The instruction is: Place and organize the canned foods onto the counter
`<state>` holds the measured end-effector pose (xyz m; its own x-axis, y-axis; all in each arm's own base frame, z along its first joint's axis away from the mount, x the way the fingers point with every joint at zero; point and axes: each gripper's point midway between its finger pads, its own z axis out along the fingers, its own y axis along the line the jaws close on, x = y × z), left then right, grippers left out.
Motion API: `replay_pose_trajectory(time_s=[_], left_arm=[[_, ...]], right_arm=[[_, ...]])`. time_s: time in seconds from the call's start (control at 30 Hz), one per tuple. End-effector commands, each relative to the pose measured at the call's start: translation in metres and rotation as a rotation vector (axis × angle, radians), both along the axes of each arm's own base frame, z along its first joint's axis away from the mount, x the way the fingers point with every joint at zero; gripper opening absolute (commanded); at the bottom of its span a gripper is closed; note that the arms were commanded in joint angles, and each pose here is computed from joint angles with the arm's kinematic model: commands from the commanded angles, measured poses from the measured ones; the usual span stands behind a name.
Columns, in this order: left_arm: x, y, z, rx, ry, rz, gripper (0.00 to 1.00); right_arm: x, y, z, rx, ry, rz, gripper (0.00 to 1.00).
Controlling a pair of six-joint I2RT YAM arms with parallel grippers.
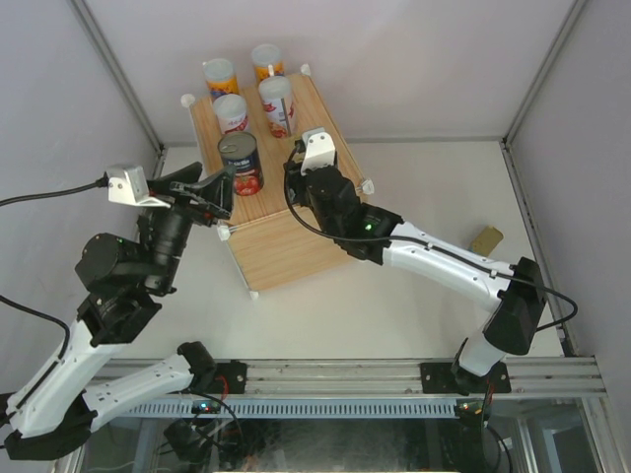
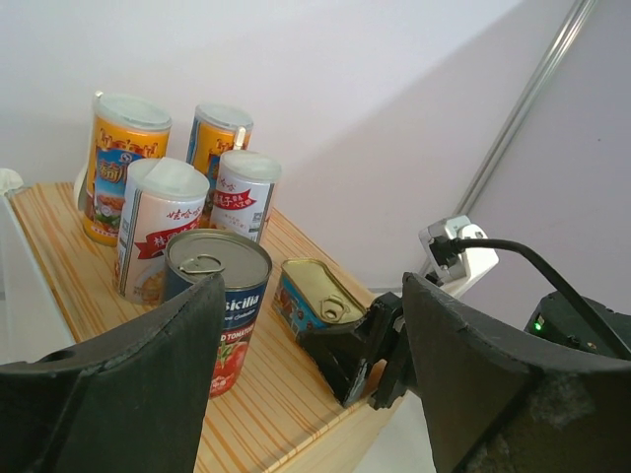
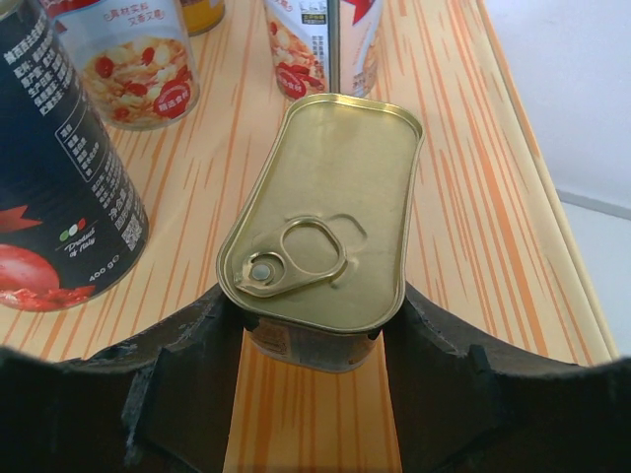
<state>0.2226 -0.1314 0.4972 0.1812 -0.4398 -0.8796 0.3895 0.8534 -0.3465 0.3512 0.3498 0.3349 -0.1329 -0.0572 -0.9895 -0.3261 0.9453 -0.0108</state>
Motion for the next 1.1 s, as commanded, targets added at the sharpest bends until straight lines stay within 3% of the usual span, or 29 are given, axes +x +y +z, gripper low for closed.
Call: replay_pose_trajectory(time_s=[0.0,0.77,0.83,0.97,1.07], left_arm=[[0.004,-0.004,0.0,0.01,-0.018,0.008,0.77],[0.008,-0.006,-0.004,0.025,-0.012,0.018,0.77],[0.008,-0.006,-0.004,0.024,-0.01,0.019,0.77],[0.009,-0.007,-0.006,0.031,-0.006,0.02,0.77],[0.01,-0.007,-0.006,0.037,0.001,0.025,0.78]], right_arm=[[-0.006,0.009,0.027,0.046,-0.055,0.104,0.45],[0.004,0.041,0.018,0.041,-0.065,0.202,0.5],[0.006,0.041,0.015,0.035,-0.057,0.192,0.56],[0.004,0.037,0.014,0.04,-0.044,0.177,0.78],[-0.001,0.033,0.021,0.048,-0.046,0.167,0.84]])
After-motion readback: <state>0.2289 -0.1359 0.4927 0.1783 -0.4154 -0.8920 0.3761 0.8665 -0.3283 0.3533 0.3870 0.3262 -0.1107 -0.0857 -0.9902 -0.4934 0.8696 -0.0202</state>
